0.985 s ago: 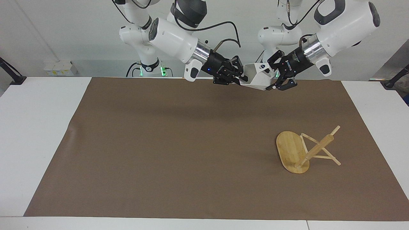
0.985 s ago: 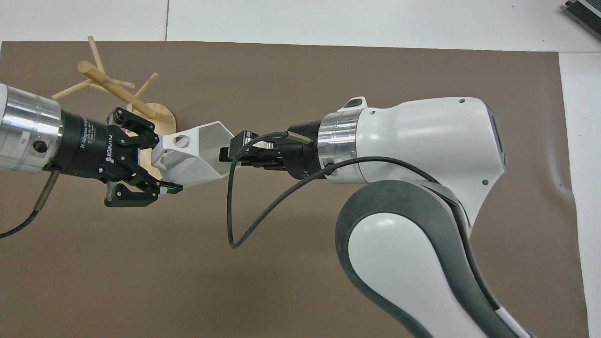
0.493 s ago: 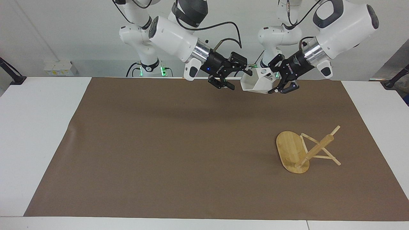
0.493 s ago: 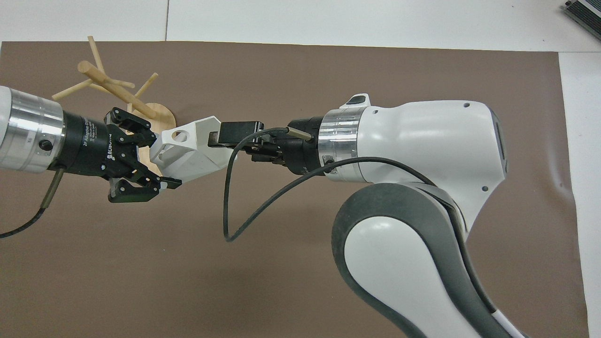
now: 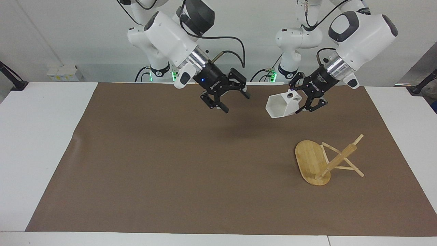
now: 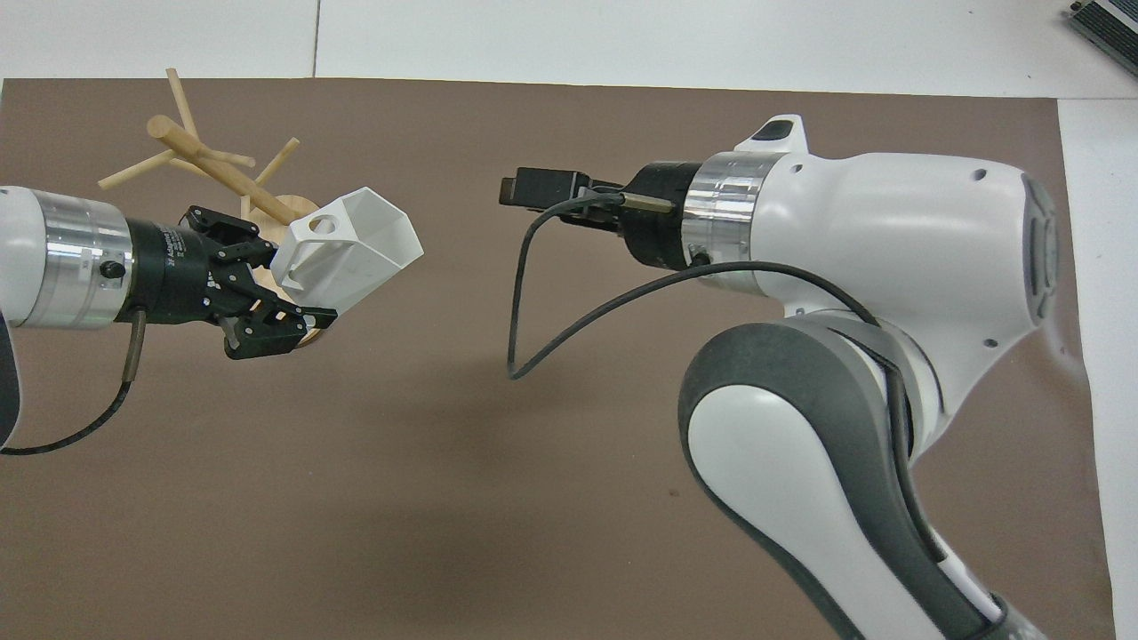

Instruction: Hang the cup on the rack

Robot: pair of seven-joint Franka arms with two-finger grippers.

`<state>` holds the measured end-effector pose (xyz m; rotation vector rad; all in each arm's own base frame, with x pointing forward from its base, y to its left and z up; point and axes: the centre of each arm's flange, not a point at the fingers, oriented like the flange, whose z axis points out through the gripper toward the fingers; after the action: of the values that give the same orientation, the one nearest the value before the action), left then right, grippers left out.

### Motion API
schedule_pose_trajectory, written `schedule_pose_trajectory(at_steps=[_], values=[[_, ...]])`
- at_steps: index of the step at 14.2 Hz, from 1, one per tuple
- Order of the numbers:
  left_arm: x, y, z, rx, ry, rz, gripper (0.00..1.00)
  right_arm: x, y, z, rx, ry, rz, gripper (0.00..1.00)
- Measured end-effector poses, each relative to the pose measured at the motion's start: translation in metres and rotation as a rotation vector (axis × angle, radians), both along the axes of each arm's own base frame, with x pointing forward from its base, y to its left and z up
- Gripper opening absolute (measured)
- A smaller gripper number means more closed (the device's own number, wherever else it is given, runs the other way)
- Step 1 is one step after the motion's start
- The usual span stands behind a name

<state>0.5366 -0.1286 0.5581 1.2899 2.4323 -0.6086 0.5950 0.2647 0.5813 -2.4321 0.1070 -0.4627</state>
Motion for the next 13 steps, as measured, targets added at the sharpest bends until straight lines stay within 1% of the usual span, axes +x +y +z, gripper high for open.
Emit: schedule_pose_trajectory(at_steps=[1, 3, 4, 5, 7, 8, 9, 10, 13], values=[[0.001, 0.003, -0.006, 0.001, 0.003, 0.030, 0.68, 0.011, -0.027, -0.006, -0.056, -0.011, -0.029, 1.00], [0.004, 0.011, -0.019, 0.004, 0.015, 0.087, 0.68, 0.027, -0.088, -0.010, -0.113, 0.006, -0.091, 1.00], [0.006, 0.014, -0.027, 0.011, 0.030, 0.110, 0.68, 0.030, -0.119, -0.007, -0.148, 0.011, -0.107, 1.00], [0.009, 0.017, -0.035, 0.026, 0.039, 0.126, 0.68, 0.031, -0.145, -0.003, -0.207, 0.008, -0.119, 1.00], [0.015, 0.020, -0.048, 0.048, 0.047, 0.151, 0.68, 0.033, -0.192, 0.001, -0.378, -0.017, -0.142, 1.00], [0.018, 0.020, -0.053, 0.050, 0.054, 0.170, 0.68, 0.033, -0.213, 0.000, -0.467, -0.019, -0.148, 1.00], [0.021, 0.021, -0.058, 0.051, 0.061, 0.194, 0.68, 0.033, -0.230, -0.004, -0.539, -0.005, -0.148, 1.00], [0.024, 0.022, -0.063, 0.051, 0.069, 0.218, 0.68, 0.031, -0.244, -0.010, -0.596, 0.029, -0.143, 1.00], [0.032, 0.024, -0.074, 0.049, 0.081, 0.276, 0.68, 0.018, -0.274, -0.020, -0.694, 0.170, -0.110, 1.00]])
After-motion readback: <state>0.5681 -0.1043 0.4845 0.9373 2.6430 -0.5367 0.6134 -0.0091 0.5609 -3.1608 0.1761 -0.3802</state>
